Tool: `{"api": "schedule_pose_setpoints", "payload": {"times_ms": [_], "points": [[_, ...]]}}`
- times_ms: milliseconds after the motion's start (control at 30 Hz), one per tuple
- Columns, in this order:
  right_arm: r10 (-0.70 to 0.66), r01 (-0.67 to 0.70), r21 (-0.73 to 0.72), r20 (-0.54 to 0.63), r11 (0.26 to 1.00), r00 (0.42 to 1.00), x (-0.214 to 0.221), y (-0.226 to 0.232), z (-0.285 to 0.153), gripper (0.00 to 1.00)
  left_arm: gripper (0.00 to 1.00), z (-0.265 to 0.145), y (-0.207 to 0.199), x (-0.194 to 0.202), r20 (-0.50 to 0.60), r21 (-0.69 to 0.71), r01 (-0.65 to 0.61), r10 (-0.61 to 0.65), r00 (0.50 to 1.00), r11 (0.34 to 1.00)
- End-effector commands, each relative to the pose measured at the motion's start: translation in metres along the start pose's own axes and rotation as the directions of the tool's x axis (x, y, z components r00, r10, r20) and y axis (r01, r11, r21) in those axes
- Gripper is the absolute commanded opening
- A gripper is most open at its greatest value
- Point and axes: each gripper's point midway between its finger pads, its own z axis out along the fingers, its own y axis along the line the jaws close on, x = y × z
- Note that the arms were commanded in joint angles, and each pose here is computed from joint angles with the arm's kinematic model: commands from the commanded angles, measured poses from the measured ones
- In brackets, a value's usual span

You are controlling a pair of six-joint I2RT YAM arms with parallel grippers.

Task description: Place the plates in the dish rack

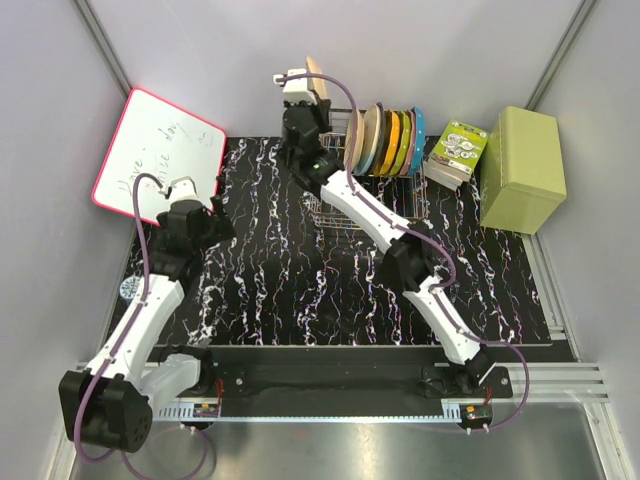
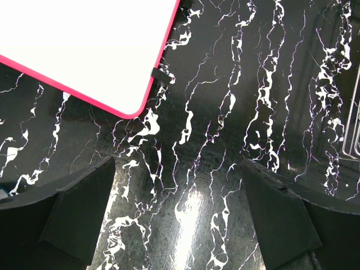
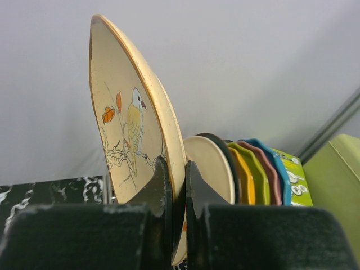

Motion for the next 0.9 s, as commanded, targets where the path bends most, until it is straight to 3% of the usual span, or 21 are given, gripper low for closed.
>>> {"api": "schedule_pose_setpoints", "payload": {"times_ms": [0, 300, 867], "points": [[0.213, -0.22, 0.141, 0.064, 0.965, 0.975, -0.039, -0.062, 0.023, 0.0, 0.99, -0.003, -0.003, -0.021, 0.099, 0.026, 0.023, -0.026, 0.995, 0.999], [0.116, -0.11, 0.173, -0.024, 0.979, 0.993, 0.004, -0.068, 0.044, 0.0, 0.99, -0.011, -0.001, -0.033, 0.173, 0.033, 0.029, -0.035, 0.984, 0.999], [0.042, -0.024, 0.167, -0.103, 0.986, 0.994, 0.069, -0.039, 0.056, 0.0, 0.99, -0.008, -0.003, -0.013, 0.144, 0.069, 0.017, -0.027, 0.989, 0.997]]}}
